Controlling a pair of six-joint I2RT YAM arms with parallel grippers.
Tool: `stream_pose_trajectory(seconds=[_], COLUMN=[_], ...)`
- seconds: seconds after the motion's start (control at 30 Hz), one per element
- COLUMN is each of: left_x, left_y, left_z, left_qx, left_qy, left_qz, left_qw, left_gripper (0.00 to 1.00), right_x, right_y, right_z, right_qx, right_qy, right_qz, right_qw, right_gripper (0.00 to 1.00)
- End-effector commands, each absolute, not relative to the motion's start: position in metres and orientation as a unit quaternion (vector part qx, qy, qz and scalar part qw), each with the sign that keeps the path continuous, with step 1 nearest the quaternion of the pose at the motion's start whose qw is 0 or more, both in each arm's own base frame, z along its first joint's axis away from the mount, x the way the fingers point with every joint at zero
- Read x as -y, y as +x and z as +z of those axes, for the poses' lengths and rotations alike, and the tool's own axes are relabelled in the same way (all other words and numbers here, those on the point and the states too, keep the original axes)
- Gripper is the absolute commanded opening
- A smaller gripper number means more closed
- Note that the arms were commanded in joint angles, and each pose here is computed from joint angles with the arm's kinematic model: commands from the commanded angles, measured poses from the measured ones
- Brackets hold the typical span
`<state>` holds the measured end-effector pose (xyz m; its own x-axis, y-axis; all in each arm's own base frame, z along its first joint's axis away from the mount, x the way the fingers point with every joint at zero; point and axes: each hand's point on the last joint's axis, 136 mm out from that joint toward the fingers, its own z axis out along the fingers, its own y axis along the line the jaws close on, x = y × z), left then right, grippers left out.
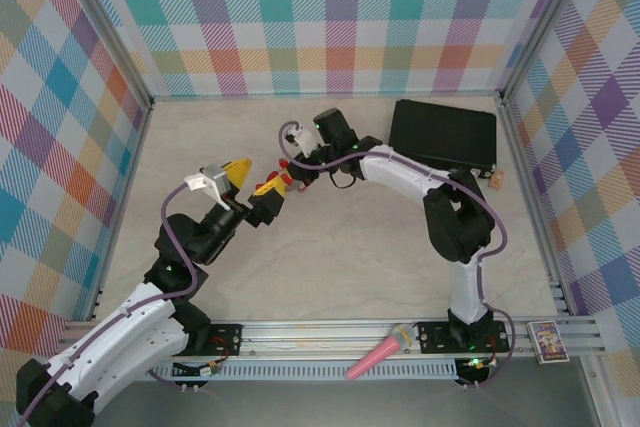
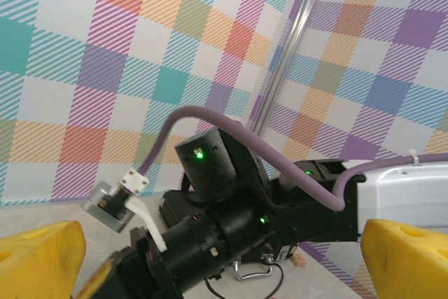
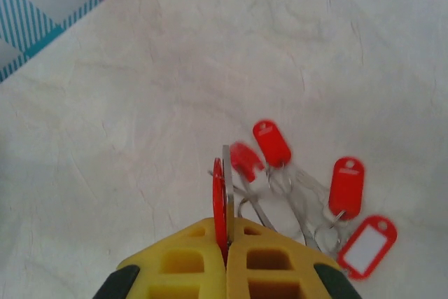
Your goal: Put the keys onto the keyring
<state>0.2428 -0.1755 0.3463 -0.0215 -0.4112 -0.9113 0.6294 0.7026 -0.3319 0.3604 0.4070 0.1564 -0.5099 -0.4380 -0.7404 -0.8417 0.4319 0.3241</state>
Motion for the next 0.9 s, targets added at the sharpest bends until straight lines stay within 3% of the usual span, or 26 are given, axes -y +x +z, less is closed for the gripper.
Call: stream_pose_trajectory(seconds=[0.0,0.87], left_x=[0.172,0.168], left_y=[0.244,0.240], left_z=[0.346,0.343], left_qx=[-0.605,-0.608], left_qy=[0.087,0.086], left_qz=[-0.368,-0.365], left_qw=[0.701,0.700], left_gripper=[1.00,1.00], right_x=[-0.400,-0.357], right_y=[0.351,0.243], right_z=[0.189,0.104], right_qx=[-0.772,-0.822], right_qy=[-0.416,-0.443], right_qz=[0.350,0.290], right_qw=[0.330,0.209], right_gripper=[0.00,0.00])
